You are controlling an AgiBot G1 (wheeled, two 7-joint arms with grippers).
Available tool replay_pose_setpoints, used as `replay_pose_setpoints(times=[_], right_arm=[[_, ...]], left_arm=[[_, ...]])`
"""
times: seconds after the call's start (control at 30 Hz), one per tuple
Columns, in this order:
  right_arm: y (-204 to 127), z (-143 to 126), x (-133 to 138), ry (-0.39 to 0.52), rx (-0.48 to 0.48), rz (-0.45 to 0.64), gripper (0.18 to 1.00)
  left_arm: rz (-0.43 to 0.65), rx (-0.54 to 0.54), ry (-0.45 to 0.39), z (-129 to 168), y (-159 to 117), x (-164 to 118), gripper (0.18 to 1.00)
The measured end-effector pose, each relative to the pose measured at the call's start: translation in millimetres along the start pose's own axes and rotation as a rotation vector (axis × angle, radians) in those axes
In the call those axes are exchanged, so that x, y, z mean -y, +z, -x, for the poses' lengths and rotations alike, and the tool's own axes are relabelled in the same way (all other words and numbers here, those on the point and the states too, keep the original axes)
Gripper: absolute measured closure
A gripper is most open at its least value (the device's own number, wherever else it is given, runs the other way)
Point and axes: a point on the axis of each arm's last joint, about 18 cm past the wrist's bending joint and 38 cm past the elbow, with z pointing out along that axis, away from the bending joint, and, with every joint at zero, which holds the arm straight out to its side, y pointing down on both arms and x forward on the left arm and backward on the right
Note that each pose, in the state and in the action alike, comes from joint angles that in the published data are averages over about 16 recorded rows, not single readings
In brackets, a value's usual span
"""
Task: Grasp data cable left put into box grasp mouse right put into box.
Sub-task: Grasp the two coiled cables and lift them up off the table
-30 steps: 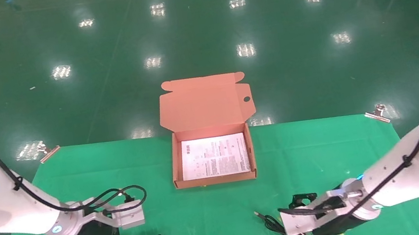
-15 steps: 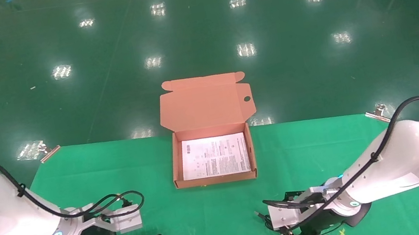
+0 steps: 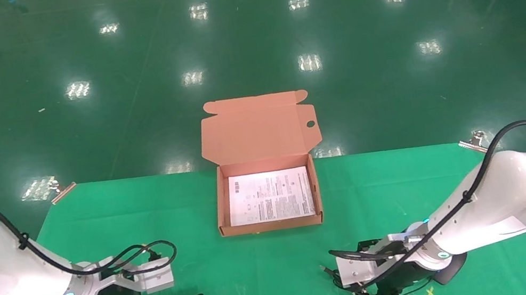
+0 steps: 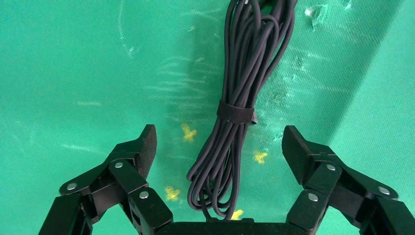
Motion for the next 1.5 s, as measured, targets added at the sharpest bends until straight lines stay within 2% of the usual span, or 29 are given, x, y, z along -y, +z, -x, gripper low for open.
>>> replay_pose_setpoints(times=[0.3, 0.5, 0.87, 1.07, 1.3, 1.5], right_arm=[[-1.2, 0.2, -0.1, -0.003, 0.0, -0.002, 0.33], [-1.6, 0.3, -0.1, -0.004, 0.001, -0.002, 0.45], [-1.9, 0.5, -0.1, -0.005, 0.001, -0.003, 0.721], [-2.2, 0.4, -0.1, -0.005, 0.001, -0.003, 0.837], [-14.9, -9.9, -3.8, 0.004, -0.03, -0.008, 0.912], [-48.2, -36.4, -12.4, 0.017, -0.12, -0.011, 0.94]], left_arm=[[-0.003, -0.003, 0.005, -0.3, -0.2, 1.5, 0.31], [-0.004, -0.004, 0.006, -0.5, -0.3, 2.0, 0.423], [-0.005, -0.006, 0.008, -0.7, -0.5, 2.3, 0.684], [-0.007, -0.003, 0.008, 0.3, -1.4, 2.5, 0.805], [-0.01, 0.031, 0.038, 10.8, -10.2, 2.8, 0.889], [-0.016, 0.104, 0.083, 32.9, -31.2, 2.3, 0.918]])
